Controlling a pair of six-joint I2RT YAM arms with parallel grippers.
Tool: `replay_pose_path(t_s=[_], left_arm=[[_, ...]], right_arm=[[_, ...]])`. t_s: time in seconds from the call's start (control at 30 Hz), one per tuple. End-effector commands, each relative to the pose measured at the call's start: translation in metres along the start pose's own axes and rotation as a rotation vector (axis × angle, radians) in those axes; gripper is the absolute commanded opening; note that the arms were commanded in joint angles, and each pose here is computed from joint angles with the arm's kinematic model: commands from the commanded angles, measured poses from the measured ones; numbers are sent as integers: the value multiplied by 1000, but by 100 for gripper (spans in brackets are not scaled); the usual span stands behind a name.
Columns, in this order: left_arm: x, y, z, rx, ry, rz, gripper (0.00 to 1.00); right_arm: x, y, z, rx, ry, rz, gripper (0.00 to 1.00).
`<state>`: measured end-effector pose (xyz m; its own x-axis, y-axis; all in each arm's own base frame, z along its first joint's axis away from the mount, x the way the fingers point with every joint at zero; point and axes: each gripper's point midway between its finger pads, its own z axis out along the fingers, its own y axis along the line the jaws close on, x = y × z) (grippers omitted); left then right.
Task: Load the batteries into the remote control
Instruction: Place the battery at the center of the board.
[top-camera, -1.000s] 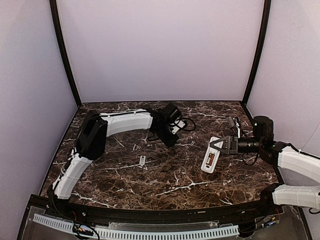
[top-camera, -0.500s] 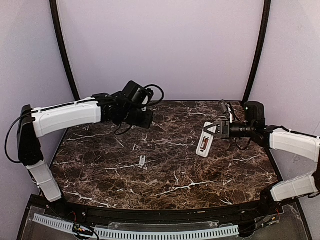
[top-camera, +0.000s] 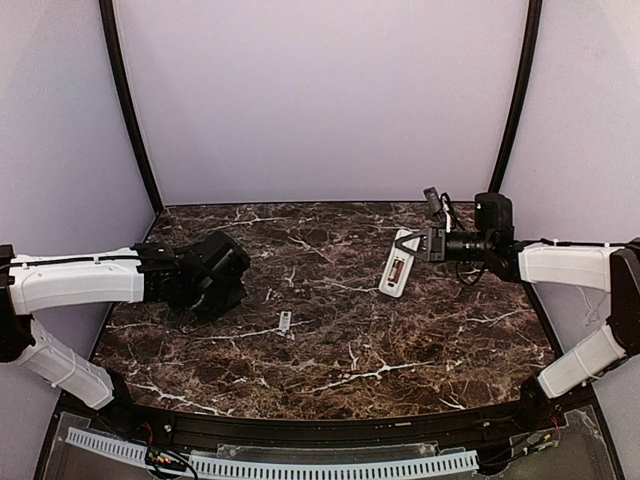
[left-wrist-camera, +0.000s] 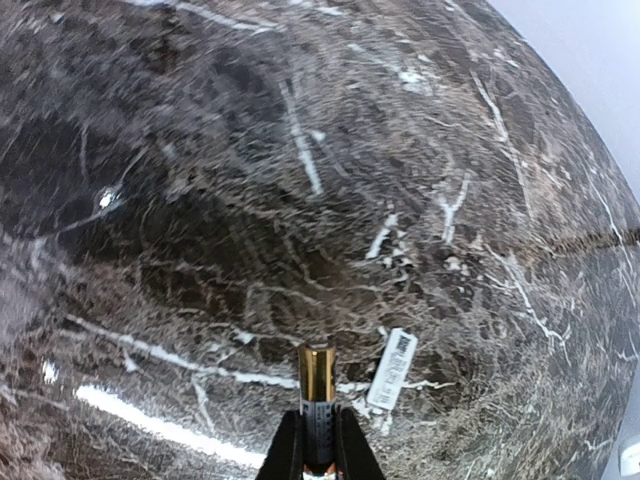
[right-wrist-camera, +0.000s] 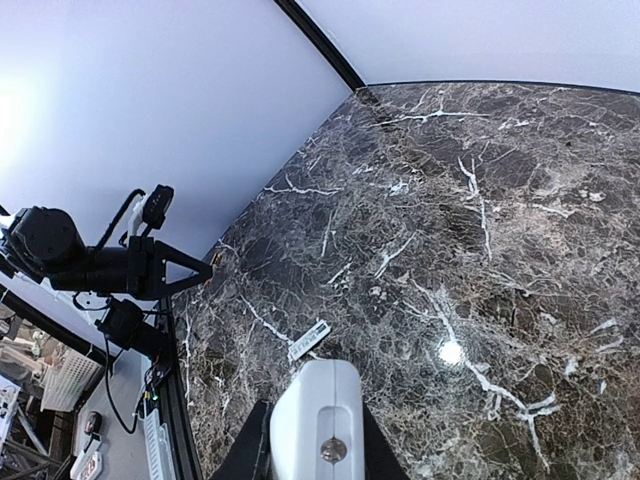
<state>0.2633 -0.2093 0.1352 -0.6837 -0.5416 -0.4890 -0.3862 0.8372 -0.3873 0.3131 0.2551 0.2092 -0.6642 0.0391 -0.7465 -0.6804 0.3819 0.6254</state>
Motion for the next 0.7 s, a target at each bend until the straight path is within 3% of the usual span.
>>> replay_pose_path(t_s=[0.0,0.23,0.67], left_arm=[[17,53,5,-180,-22,-267,1],[57,71,28,-304,78,-347,0],[108,74,60,-333,202,-511,0]], right_arm=[[-15,3,8,-32,-32,-62,0],[-8,-6,22,-61,-20,-35,0],[5,-6,38,-91,25,-37,0]])
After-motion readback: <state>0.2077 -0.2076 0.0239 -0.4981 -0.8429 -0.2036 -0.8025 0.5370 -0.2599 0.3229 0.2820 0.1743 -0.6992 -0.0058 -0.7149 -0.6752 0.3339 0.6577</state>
